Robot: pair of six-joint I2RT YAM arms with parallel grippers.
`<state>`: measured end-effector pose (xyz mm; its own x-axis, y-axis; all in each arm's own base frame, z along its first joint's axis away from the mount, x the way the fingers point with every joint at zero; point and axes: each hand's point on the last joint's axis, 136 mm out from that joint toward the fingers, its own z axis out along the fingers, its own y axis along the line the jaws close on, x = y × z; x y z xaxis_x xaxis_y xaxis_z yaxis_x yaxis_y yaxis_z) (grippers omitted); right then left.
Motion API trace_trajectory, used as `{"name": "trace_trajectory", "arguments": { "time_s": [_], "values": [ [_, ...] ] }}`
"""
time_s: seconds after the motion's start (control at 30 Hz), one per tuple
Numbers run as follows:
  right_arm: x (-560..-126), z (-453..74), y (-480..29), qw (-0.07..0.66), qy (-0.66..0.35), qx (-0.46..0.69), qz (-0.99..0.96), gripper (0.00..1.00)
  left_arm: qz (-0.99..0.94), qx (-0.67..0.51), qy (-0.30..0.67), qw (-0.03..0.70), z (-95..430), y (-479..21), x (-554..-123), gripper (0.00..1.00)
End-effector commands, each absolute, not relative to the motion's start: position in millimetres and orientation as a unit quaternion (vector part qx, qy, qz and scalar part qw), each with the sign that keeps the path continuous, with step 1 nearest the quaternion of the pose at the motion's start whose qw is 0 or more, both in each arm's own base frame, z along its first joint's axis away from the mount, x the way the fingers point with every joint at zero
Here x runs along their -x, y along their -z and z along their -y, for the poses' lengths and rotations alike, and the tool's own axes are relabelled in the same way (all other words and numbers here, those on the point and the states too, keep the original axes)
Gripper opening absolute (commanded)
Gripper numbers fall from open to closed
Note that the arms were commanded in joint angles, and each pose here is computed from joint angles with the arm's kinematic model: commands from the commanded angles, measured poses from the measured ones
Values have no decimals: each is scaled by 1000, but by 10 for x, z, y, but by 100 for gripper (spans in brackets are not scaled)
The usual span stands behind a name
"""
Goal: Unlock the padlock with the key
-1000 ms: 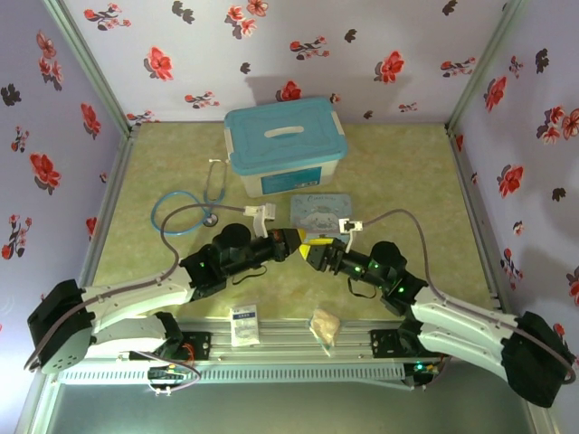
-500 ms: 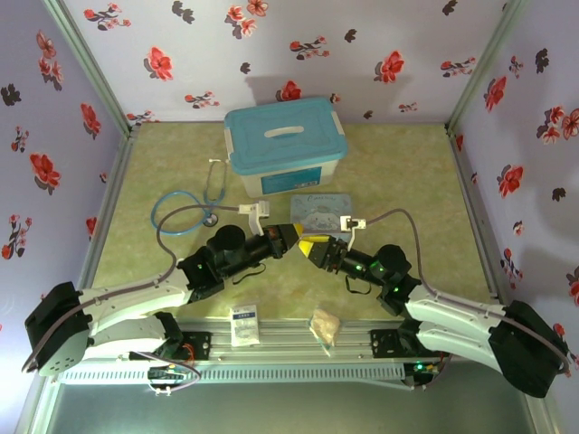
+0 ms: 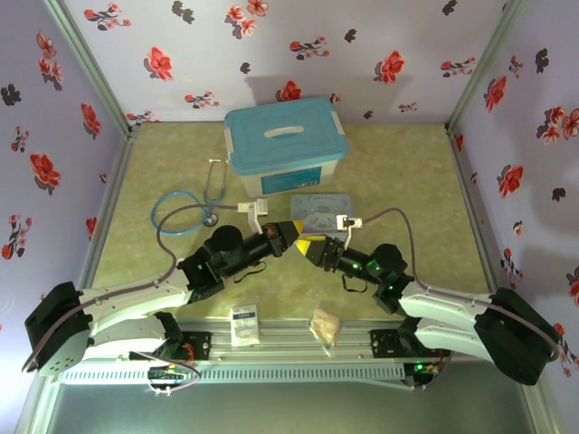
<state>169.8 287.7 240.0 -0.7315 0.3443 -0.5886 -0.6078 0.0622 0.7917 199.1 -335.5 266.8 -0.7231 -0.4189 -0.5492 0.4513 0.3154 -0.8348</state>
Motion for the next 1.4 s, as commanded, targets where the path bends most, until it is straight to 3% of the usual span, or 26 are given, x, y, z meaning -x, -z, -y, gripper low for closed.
{"name": "trace_trajectory", "arguments": {
  "time_s": [0.0,0.27,0.4,0.57,0.6,0.73,0.77,0.97,1.13,1.3,1.37],
  "values": [
    [-1651,-2872,-2624,362,-701,113,-603,23,-706,0,596,383,3312,-2741,-2009,0],
    [-1666,-2830,-2576,368,-696,104,-607,21,-712,2,591,378,3312,-2676,-2012,0],
    [-1671,-2839,-2571,369,-696,104,-607,5,-711,4,594,378,3305,-2661,-2007,0],
    [-1670,-2815,-2517,367,-692,99,-614,0,-714,4,590,377,3300,-2633,-2009,0],
    [-1676,-2801,-2494,369,-688,96,-618,0,-714,4,589,379,3295,-2631,-2012,8],
    [-1699,-2734,-2333,372,-659,86,-648,0,-723,6,563,400,3200,-2639,-2057,94],
    [-1719,-2714,-2282,373,-648,83,-659,0,-726,6,554,407,3169,-2650,-2071,100],
    [-1791,-2498,-2004,382,-570,62,-725,0,-769,-14,482,420,3046,-2587,-2122,100],
    [-1864,-2143,-1563,369,-422,43,-827,0,-840,-71,401,360,3202,-2196,-2100,100],
    [-1907,-1765,-1206,350,-321,-8,-880,0,-856,-94,405,307,3444,-1799,-2045,99],
    [-1916,-1643,-1073,341,-289,-28,-894,0,-865,-105,400,284,3545,-1617,-2033,95]
  ]
}}
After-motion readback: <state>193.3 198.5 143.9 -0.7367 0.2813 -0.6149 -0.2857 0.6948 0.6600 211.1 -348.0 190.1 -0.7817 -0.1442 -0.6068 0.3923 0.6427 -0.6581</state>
